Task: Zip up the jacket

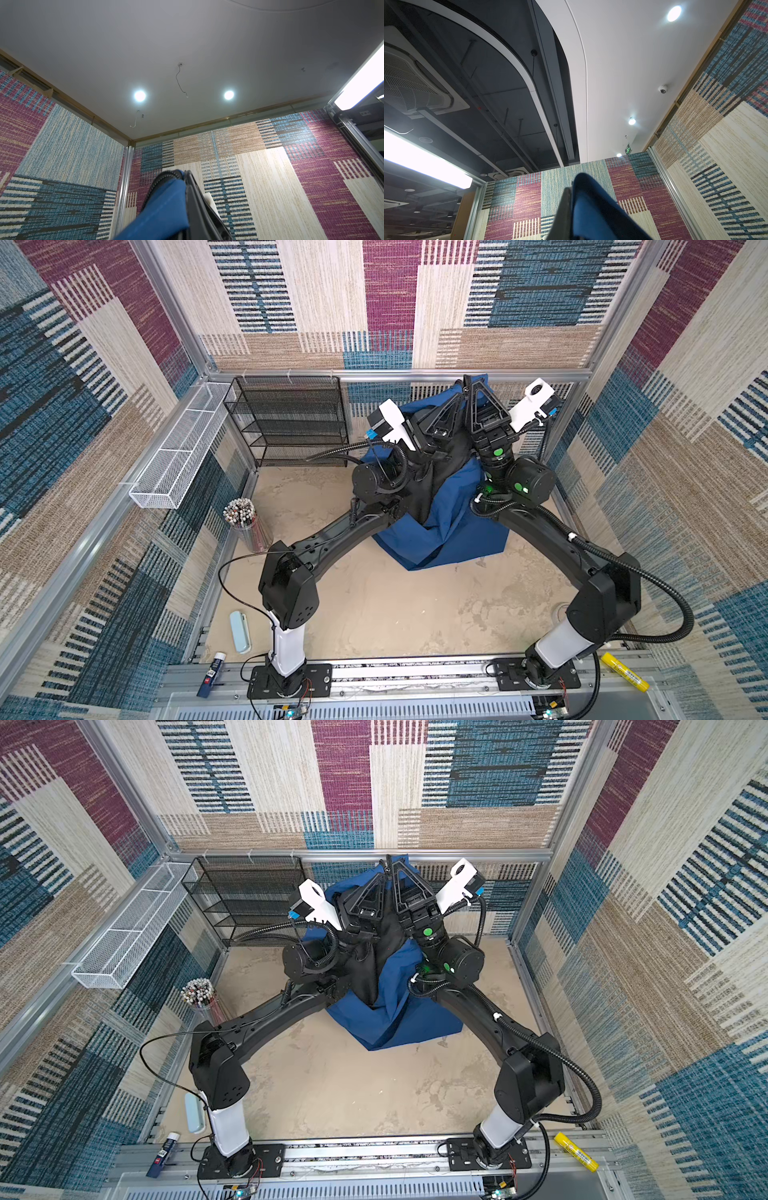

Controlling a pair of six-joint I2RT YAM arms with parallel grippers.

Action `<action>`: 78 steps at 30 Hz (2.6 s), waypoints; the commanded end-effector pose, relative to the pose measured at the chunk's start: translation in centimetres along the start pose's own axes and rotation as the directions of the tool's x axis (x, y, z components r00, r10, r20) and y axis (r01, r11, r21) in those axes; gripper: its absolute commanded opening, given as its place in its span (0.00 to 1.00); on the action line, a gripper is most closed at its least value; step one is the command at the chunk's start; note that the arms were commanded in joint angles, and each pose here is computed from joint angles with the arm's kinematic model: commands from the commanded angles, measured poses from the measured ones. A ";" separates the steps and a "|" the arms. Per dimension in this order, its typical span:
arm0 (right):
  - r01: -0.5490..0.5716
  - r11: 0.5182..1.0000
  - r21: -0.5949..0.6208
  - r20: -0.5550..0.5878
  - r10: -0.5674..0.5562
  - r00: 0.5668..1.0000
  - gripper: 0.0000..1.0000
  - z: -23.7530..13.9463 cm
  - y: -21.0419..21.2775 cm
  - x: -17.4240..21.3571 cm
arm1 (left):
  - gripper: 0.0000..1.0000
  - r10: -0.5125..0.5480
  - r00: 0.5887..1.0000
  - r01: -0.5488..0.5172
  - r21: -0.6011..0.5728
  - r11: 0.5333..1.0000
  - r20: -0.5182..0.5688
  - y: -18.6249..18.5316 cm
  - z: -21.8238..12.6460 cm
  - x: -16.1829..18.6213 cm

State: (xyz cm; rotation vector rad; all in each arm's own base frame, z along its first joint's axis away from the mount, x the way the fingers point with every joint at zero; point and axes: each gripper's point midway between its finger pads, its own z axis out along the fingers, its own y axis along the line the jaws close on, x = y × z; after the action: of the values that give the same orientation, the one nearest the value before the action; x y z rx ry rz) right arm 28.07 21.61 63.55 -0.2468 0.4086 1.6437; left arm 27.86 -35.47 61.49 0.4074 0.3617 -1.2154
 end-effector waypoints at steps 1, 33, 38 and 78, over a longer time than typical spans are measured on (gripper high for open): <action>0.137 0.945 -0.298 0.227 -0.069 0.971 0.00 -1.1 8.0 -4.7 | 0.00 0.002 0.998 0.001 0.039 0.999 -0.068 -0.6 -0.6 1.8; 0.033 0.995 0.091 0.239 -0.054 0.969 0.00 -11.1 -0.2 -2.9 | 0.00 -0.220 0.893 0.154 -0.193 0.969 -0.393 0.7 -13.7 13.9; -0.008 0.985 0.171 0.235 -0.033 0.971 0.00 -13.2 -2.2 -1.9 | 0.00 -0.237 0.891 0.146 -0.251 0.957 -0.388 1.6 -15.3 14.7; -0.305 0.505 0.807 0.216 0.229 0.949 1.00 -23.8 -9.2 3.3 | 0.00 -0.332 0.844 0.184 -0.353 0.917 -0.422 2.3 -19.4 17.8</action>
State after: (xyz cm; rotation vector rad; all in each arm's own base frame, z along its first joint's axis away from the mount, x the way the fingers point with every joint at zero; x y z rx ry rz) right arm 33.44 16.08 42.03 0.4907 1.0481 1.6029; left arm 34.40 -40.19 36.35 0.4049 1.0456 -1.2879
